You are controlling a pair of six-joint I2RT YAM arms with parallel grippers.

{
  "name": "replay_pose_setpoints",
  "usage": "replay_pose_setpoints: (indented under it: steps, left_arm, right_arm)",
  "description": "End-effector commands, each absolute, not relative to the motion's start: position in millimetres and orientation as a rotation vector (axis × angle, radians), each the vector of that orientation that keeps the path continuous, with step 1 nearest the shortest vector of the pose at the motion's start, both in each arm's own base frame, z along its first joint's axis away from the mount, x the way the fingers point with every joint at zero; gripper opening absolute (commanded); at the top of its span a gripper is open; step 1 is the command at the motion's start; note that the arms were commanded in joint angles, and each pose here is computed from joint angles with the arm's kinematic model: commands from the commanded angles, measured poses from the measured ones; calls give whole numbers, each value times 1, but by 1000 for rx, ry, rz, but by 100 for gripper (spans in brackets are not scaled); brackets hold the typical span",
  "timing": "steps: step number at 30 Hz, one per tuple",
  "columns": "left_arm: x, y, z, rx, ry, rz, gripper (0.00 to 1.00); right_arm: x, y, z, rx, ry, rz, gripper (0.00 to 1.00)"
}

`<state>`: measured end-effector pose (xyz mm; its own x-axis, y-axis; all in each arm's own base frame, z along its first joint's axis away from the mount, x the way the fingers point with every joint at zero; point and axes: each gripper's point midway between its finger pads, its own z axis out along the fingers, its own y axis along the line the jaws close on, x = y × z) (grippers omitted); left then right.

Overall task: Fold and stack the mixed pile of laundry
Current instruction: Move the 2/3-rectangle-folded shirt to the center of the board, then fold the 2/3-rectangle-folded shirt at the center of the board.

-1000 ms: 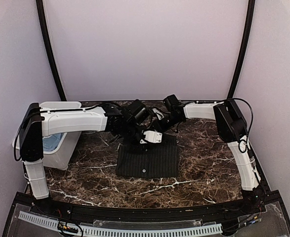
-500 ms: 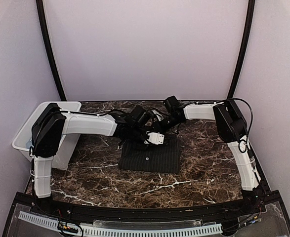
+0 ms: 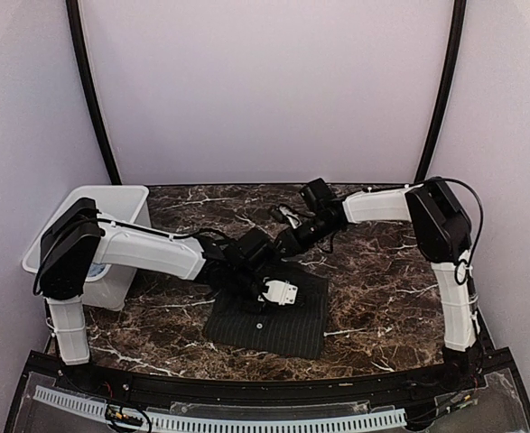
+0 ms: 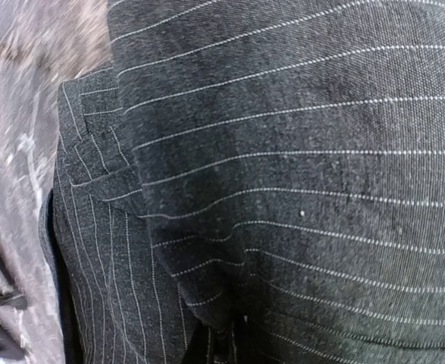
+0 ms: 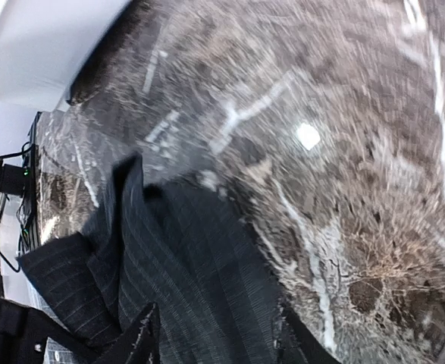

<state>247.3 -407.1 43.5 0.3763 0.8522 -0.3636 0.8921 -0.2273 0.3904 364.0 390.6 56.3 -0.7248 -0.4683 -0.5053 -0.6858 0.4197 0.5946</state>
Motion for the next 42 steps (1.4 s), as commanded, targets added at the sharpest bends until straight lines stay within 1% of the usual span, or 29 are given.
replay_pose_setpoints:
  steps: [1,3,4,12,13,14,20,23,33,37,42]
  left_arm:
    - [200,-389,59,2129,1593,-236,0]
    - [200,-387,69,2118,1609,-237,0]
    - [203,-384,72,2122,1610,-215,1]
    - [221,-387,89,2120,1583,-206,1]
    - [223,-388,89,2121,1579,-208,1]
    - [223,-388,89,2123,1577,-210,1]
    - [225,-386,93,2123,1572,-204,1]
    - [233,-384,96,2112,1567,-171,1]
    - [293,-393,126,2025,1496,-56,1]
    - [311,-397,125,2017,1467,-40,1]
    - [328,-395,107,2028,1462,0,1]
  right_arm:
    - [374,389,110,-1013,2305,1129,49]
    - [374,392,114,-1022,2299,1137,47]
    - [374,393,114,-1022,2299,1151,44]
    - [346,407,83,-1061,2373,1307,6]
    - [344,406,76,-1053,2397,1318,1]
    - [343,407,70,-1050,2418,1324,0]
    - [342,403,20,-1020,2576,1271,0]
    - [337,402,9,-1031,2608,1263,0]
    - [328,403,9,-1060,2601,1292,0]
    - [327,404,13,-1070,2582,1307,0]
    - [329,406,20,-1078,2560,1322,0]
